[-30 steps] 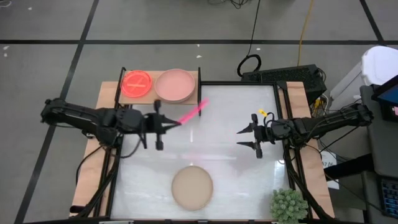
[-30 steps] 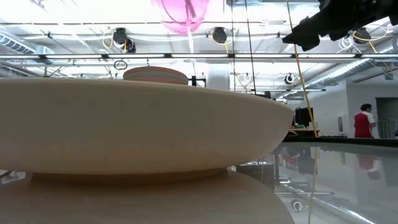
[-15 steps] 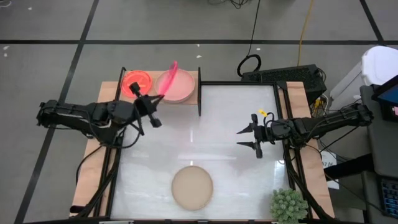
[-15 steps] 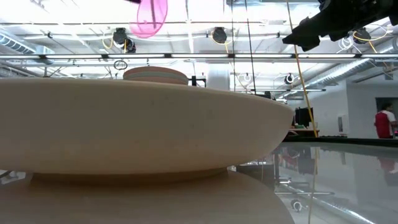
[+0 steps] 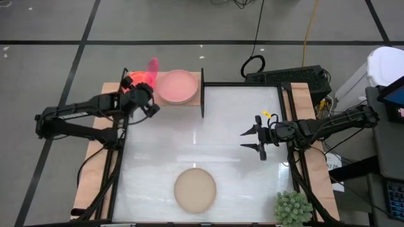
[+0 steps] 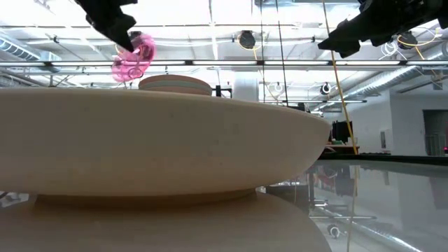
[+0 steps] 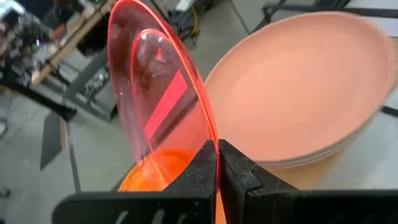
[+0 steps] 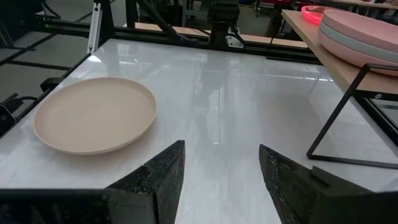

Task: Place and stack plates onto a shelf
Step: Stack the small pink plate on top of the small orange plates on the shelf

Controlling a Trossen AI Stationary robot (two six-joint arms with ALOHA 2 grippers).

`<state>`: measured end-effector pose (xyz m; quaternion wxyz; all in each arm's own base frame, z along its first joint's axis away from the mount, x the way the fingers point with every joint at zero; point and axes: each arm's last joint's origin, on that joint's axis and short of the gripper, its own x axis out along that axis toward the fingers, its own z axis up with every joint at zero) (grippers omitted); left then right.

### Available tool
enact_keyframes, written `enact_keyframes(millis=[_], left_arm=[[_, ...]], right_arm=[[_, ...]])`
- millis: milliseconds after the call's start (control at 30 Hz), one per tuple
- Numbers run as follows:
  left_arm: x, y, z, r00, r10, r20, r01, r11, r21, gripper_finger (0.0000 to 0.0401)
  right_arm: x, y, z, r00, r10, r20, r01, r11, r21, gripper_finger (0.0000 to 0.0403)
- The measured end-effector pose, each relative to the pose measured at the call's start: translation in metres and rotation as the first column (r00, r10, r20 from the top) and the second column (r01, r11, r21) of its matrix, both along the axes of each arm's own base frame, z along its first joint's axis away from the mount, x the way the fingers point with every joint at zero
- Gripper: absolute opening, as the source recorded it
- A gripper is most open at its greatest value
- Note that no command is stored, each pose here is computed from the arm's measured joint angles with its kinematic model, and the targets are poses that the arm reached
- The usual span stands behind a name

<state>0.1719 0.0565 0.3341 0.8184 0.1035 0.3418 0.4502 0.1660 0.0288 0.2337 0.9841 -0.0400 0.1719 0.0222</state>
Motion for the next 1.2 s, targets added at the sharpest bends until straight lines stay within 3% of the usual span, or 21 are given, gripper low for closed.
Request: enact_keyframes(millis=[200,433,767,1000,1200], left_arm=[[0.0,0.018,-0.007,0.998,0.062,-0.021,-0.063,0.996,-0.063,0.0005],[0.007,0.03,-0.023,0.98,0.073,-0.187,-0.09,0.992,-0.087,0.0005],[0.02,0.036,-0.049,0.909,0.062,-0.413,-0.117,0.987,-0.11,0.0005],[0.02,0.036,-0.056,0.875,0.095,-0.475,-0.16,0.982,-0.097,0.0006],[0.015,0.035,-0.057,0.863,0.116,-0.491,-0.195,0.974,-0.111,0.0033]], right_arm=[[0.0,0.0,0.0,1.0,0.0,0.0,0.0,1.0,0.0,0.019],[0.0,0.0,0.0,1.0,0.0,0.0,0.0,1.0,0.0,0.019],[0.0,0.0,0.0,1.0,0.0,0.0,0.0,1.0,-0.001,0.019],[0.0,0.0,0.0,1.0,0.0,-0.001,0.0,1.0,-0.001,0.019],[0.0,0.0,0.0,1.0,0.0,-0.001,0.0,1.0,-0.001,0.019]])
